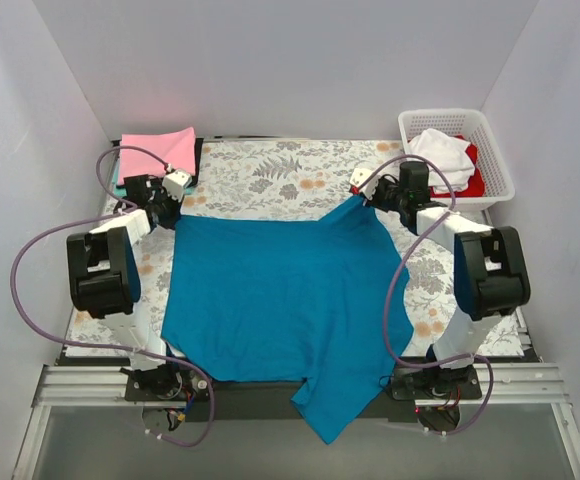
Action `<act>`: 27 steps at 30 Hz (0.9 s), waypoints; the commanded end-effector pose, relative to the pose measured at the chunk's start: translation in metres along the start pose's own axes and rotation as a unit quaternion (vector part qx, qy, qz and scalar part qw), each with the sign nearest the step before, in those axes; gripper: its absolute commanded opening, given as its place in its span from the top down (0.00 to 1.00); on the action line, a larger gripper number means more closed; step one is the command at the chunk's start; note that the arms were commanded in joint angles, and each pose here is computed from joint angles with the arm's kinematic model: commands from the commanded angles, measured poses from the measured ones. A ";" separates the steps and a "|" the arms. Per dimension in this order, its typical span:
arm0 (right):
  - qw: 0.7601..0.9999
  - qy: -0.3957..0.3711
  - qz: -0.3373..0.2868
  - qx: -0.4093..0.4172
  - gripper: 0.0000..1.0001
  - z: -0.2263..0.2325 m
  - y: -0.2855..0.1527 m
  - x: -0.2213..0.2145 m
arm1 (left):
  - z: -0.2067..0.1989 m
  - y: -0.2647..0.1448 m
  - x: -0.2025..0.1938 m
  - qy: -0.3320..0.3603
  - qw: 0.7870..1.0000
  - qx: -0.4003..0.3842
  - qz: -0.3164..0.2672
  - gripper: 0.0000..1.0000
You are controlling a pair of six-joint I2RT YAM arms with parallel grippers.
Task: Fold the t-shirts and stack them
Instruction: Flatten the tshirt out, then fold the tshirt
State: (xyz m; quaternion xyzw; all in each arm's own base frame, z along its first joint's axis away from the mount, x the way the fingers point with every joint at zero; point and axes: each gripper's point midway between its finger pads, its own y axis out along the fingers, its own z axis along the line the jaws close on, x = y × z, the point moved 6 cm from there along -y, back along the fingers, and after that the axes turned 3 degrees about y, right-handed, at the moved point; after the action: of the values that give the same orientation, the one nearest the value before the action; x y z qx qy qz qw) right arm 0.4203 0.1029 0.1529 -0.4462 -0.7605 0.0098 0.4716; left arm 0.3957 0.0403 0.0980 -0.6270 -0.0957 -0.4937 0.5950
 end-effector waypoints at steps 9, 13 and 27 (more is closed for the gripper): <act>0.994 -0.076 -0.020 -0.080 0.99 -0.076 0.047 0.015 | 0.053 0.043 0.043 0.022 0.999 0.032 -0.037 1.00; 0.993 -0.080 -0.010 -0.090 0.99 -0.080 0.049 0.016 | 0.057 0.048 0.044 0.030 0.999 0.033 -0.030 1.00; 0.993 -0.077 -0.010 -0.085 0.99 -0.048 -0.011 0.042 | 0.036 0.011 0.062 0.128 0.988 -0.020 -0.082 1.00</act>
State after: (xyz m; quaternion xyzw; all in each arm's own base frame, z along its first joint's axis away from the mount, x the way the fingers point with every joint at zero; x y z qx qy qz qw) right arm 0.4507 0.1057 0.1847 -0.4788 -0.7841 -0.0069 0.3948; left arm 0.4603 0.0448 0.1029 -0.5992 -0.0674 -0.5603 0.5678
